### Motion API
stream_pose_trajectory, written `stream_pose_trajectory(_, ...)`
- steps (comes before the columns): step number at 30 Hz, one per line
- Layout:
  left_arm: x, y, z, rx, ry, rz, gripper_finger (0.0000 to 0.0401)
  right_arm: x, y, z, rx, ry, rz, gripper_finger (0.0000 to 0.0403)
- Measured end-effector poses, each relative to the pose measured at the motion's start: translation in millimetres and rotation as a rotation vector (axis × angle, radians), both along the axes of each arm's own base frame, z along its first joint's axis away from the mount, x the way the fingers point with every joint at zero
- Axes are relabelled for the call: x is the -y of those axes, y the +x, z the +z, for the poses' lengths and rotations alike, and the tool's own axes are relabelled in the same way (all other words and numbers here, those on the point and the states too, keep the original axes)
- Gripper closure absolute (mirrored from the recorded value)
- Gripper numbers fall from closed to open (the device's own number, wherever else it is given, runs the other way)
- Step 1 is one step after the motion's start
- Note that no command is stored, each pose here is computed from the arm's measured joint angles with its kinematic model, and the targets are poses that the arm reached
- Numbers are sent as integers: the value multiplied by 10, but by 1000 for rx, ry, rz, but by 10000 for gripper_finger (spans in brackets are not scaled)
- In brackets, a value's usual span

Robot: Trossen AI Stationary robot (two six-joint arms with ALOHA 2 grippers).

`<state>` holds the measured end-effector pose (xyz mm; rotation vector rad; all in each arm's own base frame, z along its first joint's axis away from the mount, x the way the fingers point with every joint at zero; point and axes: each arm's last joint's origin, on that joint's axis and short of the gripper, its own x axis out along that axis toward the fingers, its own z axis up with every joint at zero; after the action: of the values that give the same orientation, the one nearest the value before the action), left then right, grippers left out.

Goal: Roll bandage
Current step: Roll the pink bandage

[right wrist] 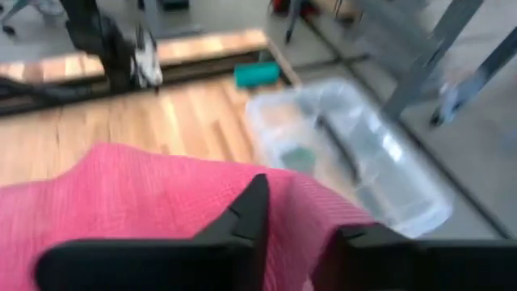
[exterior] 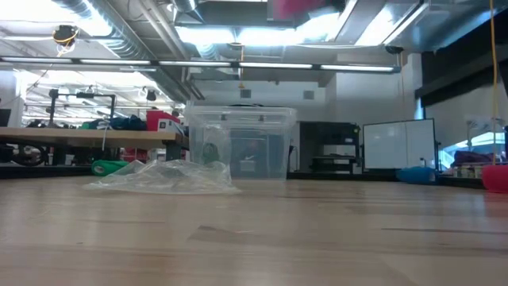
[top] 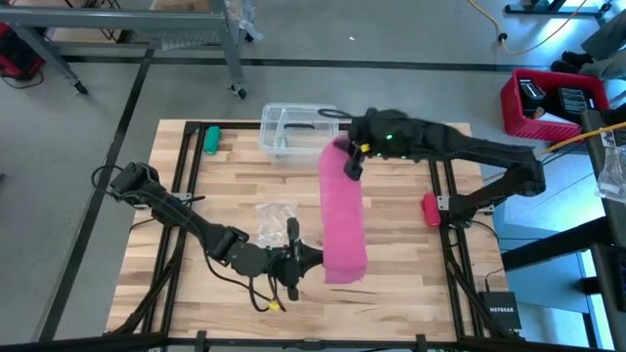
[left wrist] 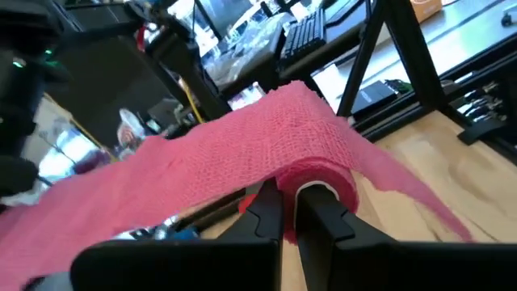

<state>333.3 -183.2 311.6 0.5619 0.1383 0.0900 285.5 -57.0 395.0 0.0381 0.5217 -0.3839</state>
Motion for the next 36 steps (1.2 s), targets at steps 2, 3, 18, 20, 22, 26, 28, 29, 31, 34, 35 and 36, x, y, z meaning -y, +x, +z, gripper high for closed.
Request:
stream_pose_trajectory(2, -42, 16, -39, -29, -41, 19, 394, 33, 29, -231, -34, 43, 0, 297)
stream_pose_trajectory(3, -67, 25, -64, -46, -64, 32, 393, 44, 37, -336, -52, 56, 5, 277)
stream_pose_trajectory(18, -630, 31, -821, -186, -523, 295, 388, -12, 33, -763, -117, 262, 73, 117)
stream_pose_trajectory(20, -666, 10, -892, -196, -537, 314, 388, -10, 47, -742, -85, 281, 58, 116)
stream_pose_trajectory(22, -691, -6, -943, -204, -543, 326, 387, -8, 67, -752, -74, 303, 46, 116)
stream_pose_trajectory(26, -710, -44, -1026, -219, -558, 344, 387, -8, 90, -797, -87, 350, 33, 116)
stream_pose_trajectory(28, -713, -53, -1045, -219, -569, 349, 387, -15, 86, -804, -90, 381, 33, 116)
stream_pose_trajectory(29, -714, -57, -1053, -218, -577, 352, 387, -18, 89, -800, -83, 396, 33, 116)
stream_pose_trajectory(31, -719, -69, -1076, -223, -583, 358, 386, -26, 79, -789, -75, 433, 33, 116)
stream_pose_trajectory(34, -719, -70, -1078, -223, -582, 358, 386, -30, 53, -752, -56, 449, 25, 116)
stream_pose_trajectory(35, -720, -70, -1076, -222, -582, 358, 386, -25, 49, -738, -44, 443, 16, 116)
stream_pose_trajectory(36, -720, -70, -1076, -223, -581, 358, 386, -19, 50, -719, -26, 428, 3, 116)
